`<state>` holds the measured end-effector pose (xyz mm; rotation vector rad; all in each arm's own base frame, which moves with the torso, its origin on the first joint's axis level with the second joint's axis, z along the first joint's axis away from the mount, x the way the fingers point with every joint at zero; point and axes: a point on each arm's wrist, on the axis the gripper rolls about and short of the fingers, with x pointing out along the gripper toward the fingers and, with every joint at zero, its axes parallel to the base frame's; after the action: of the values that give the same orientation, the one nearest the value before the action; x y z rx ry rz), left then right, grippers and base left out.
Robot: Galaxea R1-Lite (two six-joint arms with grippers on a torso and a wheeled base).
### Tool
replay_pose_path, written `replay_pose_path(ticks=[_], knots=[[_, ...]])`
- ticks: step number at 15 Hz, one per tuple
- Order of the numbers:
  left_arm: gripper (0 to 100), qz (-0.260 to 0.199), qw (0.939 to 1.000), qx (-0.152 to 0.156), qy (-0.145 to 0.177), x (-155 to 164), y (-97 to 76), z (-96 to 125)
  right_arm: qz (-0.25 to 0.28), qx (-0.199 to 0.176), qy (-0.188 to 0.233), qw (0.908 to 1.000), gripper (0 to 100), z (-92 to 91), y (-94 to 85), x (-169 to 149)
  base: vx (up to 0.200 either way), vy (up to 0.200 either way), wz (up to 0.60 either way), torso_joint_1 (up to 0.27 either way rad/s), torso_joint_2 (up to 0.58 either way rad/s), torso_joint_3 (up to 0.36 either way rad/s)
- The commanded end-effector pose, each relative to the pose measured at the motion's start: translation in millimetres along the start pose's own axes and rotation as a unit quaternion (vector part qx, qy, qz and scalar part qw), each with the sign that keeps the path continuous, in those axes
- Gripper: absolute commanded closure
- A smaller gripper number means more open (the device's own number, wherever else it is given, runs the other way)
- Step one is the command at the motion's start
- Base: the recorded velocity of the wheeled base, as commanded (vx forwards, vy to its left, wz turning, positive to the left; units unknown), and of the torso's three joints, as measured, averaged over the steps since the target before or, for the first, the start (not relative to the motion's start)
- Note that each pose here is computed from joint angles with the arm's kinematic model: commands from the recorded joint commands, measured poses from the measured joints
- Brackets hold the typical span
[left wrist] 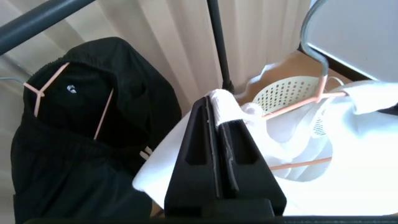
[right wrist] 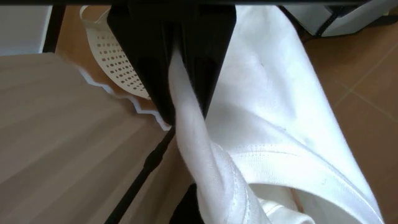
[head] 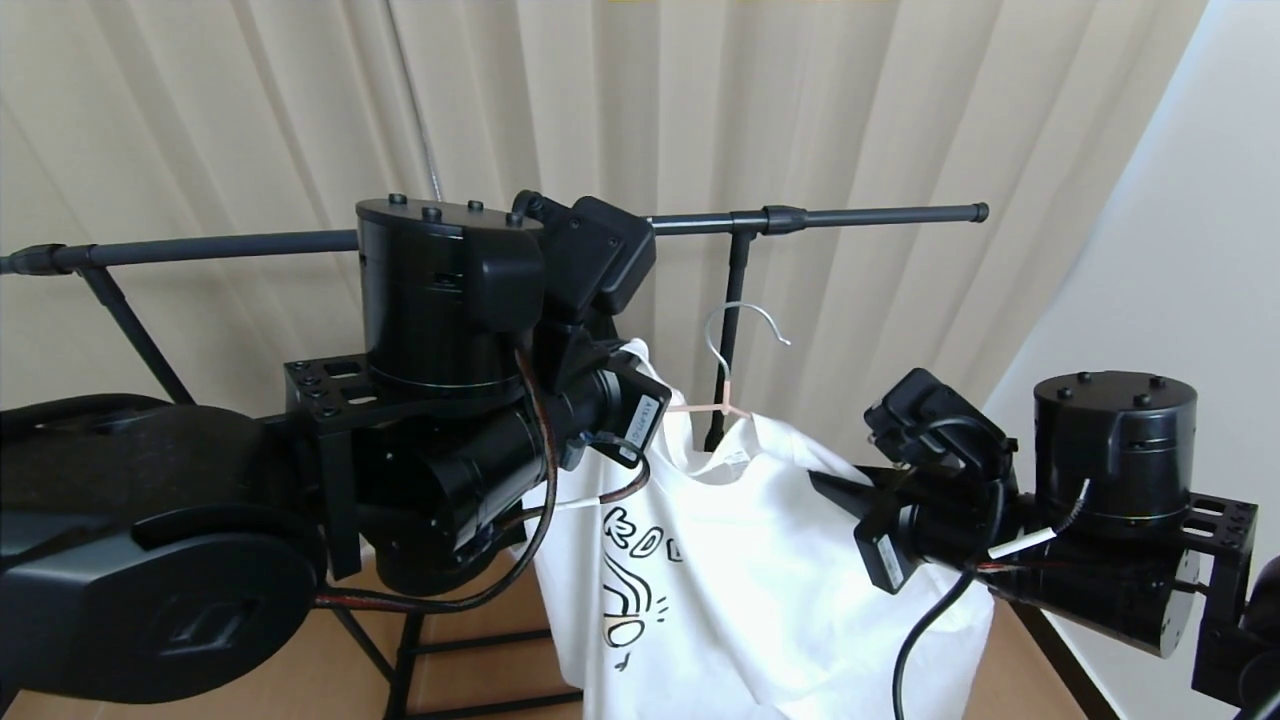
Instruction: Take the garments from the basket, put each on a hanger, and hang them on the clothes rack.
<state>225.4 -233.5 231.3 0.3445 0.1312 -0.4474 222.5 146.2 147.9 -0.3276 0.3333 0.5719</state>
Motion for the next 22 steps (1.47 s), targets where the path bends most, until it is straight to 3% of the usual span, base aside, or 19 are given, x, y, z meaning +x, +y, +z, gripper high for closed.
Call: replay_pose_path(ticks=[1, 7, 13, 22], knots=[[100, -0.003, 1.0000, -0.002, -0.007, -3, -1.0, 3, 0.003, -0.001, 0.019, 0.9998, 100, -8.5, 2.4, 10, 0.000, 0.000, 0.00, 0.000, 0.00, 0.000], [100, -0.012, 0.9998, -0.005, -0.018, -11, -4.5, 9, 0.006, 0.002, 0.034, 0.9994, 100, -15.4, 4.6, 26, 0.000, 0.000, 0.00, 0.000, 0.00, 0.000], [100, -0.021, 0.9996, -0.003, -0.017, -12, -10.2, 8, 0.005, 0.070, -0.037, 0.9968, 100, -1.9, 7.0, 27, 0.000, 0.000, 0.00, 0.000, 0.00, 0.000], [100, -0.027, 0.9994, -0.003, -0.021, -12, -15.3, 11, 0.032, 0.092, -0.111, 0.9890, 100, 3.2, 1.0, 23, 0.000, 0.000, 0.00, 0.000, 0.00, 0.000]])
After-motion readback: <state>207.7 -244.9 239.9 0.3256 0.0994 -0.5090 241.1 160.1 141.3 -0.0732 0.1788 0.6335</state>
